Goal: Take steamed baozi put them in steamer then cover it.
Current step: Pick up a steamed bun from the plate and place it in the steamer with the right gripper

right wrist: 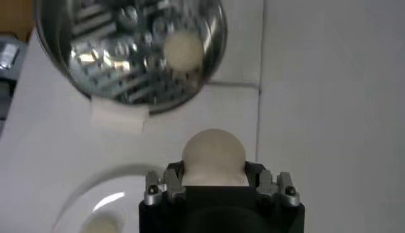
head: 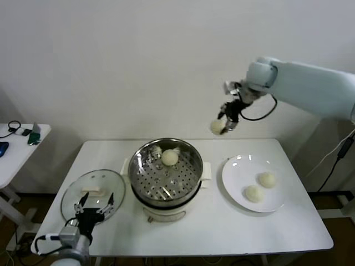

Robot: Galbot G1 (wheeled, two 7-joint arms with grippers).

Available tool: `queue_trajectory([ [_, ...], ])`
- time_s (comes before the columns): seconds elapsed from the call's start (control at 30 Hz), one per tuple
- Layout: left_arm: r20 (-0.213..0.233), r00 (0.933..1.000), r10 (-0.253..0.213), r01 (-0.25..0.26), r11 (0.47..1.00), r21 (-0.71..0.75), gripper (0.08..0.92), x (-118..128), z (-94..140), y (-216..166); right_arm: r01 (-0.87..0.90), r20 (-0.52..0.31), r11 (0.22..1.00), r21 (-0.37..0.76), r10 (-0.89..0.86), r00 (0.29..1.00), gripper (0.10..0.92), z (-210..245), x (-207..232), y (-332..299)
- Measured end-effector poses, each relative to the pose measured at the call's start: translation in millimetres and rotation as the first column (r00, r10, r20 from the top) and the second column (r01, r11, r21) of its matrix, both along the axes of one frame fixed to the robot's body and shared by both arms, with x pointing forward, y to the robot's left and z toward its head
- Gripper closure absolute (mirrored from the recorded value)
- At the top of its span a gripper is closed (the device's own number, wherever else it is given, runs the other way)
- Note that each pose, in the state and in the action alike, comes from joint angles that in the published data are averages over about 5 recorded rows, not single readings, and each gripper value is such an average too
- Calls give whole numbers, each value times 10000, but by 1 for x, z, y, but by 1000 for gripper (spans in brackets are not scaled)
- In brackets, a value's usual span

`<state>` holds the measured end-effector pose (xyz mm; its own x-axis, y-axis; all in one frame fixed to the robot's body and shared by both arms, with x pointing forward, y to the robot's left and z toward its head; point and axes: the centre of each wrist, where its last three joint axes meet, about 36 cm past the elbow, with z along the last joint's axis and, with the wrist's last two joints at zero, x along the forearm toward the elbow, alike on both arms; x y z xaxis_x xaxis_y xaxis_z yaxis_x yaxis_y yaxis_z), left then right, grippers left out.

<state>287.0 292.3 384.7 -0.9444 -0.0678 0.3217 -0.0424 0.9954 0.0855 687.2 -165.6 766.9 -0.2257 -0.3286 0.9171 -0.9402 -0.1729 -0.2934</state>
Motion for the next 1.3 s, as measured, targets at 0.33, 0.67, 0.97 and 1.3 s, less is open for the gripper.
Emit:
queue_trajectory([
  [0.33,103,9999,50,-48,9999,-153,177,-4,7,-5,-1575,-293,9867,-414,1563,9873,377,-19,-35,111],
  [0.67,184,9997,133,-129,9997,-195,177,-6,10,-4,-2270,-601,9679,-1080,2216,9733,377,-87,-43,175],
  [0.97,177,9997,157,-152,9995,-265,177,-6,10,-4,-2548,-591,9565,-1417,2488,9668,377,-141,-44,215],
  [1.3,196,9996,212,-206,9993,-311,177,-6,10,-3,-2579,-395,9541,-1521,2549,9662,266,-172,-43,237],
])
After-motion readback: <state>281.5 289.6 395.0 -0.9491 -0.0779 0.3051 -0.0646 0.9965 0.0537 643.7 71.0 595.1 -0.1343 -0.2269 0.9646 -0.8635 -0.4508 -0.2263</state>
